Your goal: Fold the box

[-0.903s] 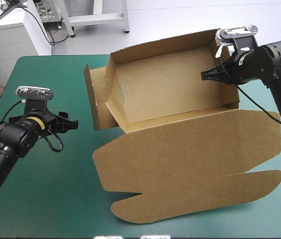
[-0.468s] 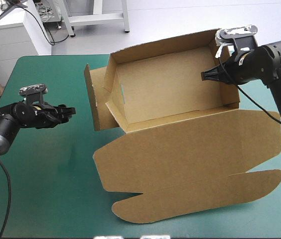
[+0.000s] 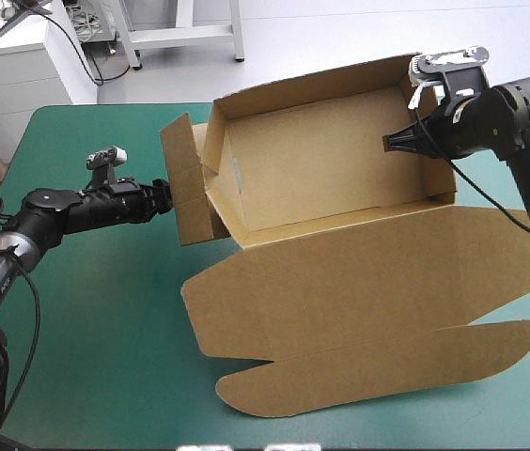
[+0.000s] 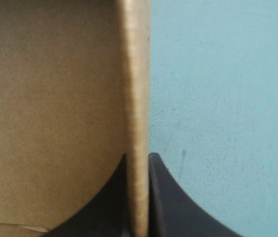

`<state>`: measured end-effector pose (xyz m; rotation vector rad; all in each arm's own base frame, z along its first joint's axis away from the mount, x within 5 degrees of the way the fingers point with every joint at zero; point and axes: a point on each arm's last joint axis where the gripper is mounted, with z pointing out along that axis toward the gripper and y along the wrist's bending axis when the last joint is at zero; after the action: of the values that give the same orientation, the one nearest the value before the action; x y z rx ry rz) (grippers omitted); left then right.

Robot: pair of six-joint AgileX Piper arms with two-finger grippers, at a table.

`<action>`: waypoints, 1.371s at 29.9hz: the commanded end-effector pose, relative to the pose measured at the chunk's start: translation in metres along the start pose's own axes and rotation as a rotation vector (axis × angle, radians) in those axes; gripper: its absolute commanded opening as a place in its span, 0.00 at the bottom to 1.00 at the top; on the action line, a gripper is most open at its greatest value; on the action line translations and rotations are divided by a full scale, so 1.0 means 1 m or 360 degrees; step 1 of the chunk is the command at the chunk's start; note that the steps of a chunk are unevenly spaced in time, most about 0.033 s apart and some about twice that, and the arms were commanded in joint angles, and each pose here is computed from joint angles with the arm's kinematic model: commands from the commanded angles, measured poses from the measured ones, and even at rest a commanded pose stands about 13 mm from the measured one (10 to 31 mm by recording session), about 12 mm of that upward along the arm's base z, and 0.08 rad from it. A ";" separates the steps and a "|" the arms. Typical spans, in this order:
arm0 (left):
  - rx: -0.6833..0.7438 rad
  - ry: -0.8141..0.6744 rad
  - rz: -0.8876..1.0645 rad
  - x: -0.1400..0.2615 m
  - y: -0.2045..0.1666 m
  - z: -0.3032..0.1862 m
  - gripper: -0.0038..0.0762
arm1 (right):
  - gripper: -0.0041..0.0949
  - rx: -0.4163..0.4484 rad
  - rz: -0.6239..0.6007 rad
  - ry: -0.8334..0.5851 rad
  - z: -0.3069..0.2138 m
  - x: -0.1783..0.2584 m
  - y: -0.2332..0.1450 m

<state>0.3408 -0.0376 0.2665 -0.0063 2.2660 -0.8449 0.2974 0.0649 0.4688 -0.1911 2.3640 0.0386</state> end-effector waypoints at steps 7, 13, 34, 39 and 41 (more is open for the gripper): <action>0.0428 -0.0132 0.0073 -0.015 -0.051 -0.032 0.56 | 0.02 0.0003 0.0014 -0.0069 -0.013 -0.004 -0.003; 0.0489 -0.0240 0.0214 -0.017 -0.077 -0.061 0.53 | 0.02 0.0002 0.0012 -0.0028 0.000 -0.005 -0.002; 0.0835 -0.0193 0.0255 -0.039 -0.128 -0.103 0.53 | 0.02 -0.0065 0.0045 -0.0106 0.002 -0.010 0.002; 0.0631 -0.0098 0.0294 -0.041 -0.137 -0.102 0.53 | 0.02 -0.0136 0.0068 -0.0123 0.004 -0.012 0.008; 0.0534 -0.0061 0.0312 -0.039 -0.143 -0.096 0.53 | 0.03 -0.0152 0.0057 -0.0110 0.007 -0.012 0.012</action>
<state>0.2879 -0.0749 0.4005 0.3594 2.0531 -1.1267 0.3173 0.0746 0.4501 -0.1961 2.4172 0.1078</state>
